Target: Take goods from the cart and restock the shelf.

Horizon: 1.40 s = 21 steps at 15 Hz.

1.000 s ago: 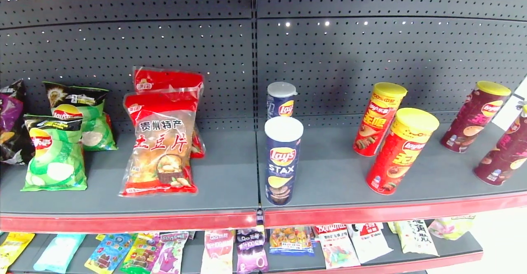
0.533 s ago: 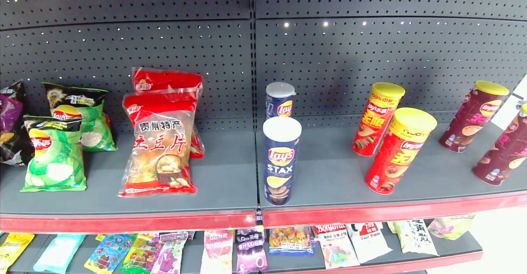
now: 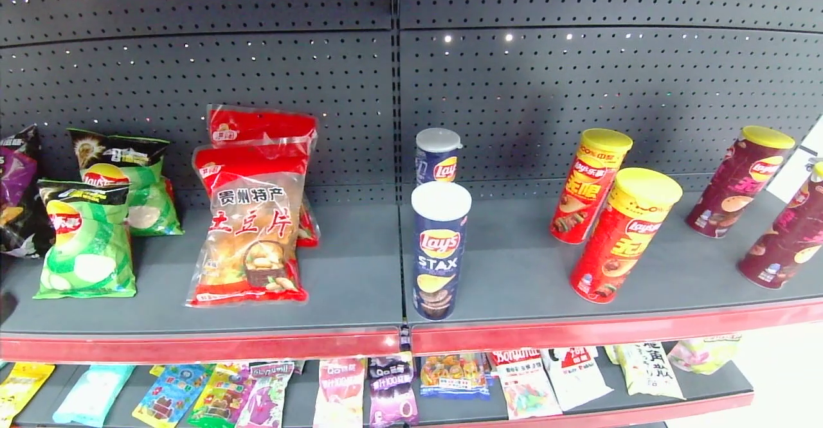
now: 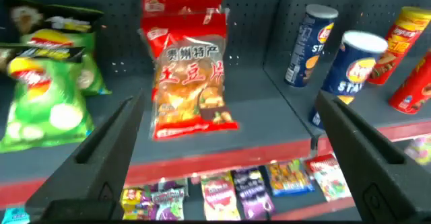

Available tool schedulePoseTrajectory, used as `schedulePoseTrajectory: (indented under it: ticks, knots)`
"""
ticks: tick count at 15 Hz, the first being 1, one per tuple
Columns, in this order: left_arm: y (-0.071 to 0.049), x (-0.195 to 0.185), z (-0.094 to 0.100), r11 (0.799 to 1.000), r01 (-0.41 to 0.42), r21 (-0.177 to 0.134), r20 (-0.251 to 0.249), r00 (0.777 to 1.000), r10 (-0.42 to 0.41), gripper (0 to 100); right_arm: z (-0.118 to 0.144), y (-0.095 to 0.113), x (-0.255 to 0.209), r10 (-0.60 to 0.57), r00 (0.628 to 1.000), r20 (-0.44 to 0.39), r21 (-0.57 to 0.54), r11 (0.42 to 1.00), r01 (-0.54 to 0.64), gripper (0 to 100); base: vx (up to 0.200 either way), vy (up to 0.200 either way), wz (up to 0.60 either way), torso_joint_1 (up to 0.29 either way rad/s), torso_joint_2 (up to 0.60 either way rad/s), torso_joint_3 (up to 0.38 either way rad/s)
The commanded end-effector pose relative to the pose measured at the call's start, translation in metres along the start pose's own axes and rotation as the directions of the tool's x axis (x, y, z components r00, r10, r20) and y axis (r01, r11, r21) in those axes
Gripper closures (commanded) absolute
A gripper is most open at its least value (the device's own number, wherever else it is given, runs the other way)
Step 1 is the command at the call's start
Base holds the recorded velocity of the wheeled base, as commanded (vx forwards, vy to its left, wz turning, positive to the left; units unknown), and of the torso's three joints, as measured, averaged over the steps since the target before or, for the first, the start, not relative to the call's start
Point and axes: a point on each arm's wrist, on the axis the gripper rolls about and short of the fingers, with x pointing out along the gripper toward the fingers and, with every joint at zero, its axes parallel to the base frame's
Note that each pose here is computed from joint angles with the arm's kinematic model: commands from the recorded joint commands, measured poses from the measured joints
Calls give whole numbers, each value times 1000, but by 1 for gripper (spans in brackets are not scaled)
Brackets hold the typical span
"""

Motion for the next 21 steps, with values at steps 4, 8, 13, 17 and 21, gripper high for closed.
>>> schedulePoseTrajectory:
  ticks: [4, 8, 13, 17, 21]
  knots:
    - [-21, 171, 4, 978, 206, -43, -416, 886, -205, 0, 0, 0, 0, 1, 1000, -1, 0, 1000, -1, 0, 0, 0, 0, 0, 0, 0]
    - [-49, 221, -31, 976, 215, -7, -544, 818, -185, 0, 0, 0, 0, 1, 1000, -1, 0, 1000, -1, 0, 0, 0, 0, 0, 0, 0]
    - [-88, 262, -64, 982, 180, -58, -632, 755, -176, 0, 0, 0, 0, 1, 1000, -1, 0, 1000, -1, 0, 0, 0, 0, 0, 0, 0]
    - [-97, 268, -87, 982, 188, -32, -688, 708, -158, 0, 0, 0, 0, 1, 1000, -1, 0, 1000, -1, 0, 0, 0, 0, 0, 0, 0]
    - [-103, 278, -105, 980, 198, 1, -723, 678, -136, 0, 0, 0, 0, 1, 1000, -1, 0, 1000, -1, 0, 0, 0, 0, 0, 0, 0]
